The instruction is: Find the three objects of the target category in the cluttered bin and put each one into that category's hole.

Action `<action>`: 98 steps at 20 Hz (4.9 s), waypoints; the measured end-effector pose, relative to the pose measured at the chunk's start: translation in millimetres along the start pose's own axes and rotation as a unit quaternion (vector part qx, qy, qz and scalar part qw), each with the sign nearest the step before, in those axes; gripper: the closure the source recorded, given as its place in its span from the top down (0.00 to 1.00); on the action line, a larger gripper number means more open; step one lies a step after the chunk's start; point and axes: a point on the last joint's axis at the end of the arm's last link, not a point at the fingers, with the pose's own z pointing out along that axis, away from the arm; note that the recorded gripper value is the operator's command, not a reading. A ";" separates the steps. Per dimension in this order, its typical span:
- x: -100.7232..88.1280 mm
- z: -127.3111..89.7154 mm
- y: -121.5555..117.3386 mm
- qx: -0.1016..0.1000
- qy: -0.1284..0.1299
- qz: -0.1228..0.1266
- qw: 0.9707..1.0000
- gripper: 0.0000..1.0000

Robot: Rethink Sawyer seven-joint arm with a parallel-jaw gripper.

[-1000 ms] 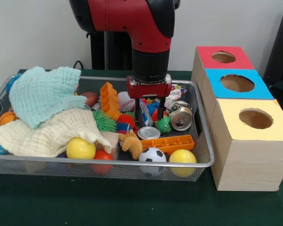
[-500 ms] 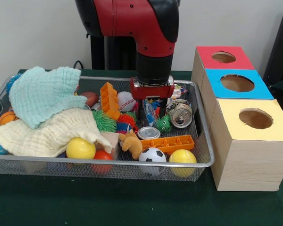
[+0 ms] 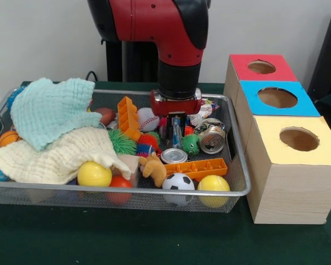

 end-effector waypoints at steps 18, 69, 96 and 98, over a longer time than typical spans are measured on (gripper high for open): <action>-15.7 -76.5 -25.6 0.007 0.023 0.034 0.999 0.00; -61.3 -131.0 151.2 -0.148 -0.046 0.114 0.981 0.00; -45.1 -104.5 161.7 -0.156 -0.020 0.124 0.980 1.00; -44.8 -104.8 161.7 -0.156 -0.020 0.124 0.980 1.00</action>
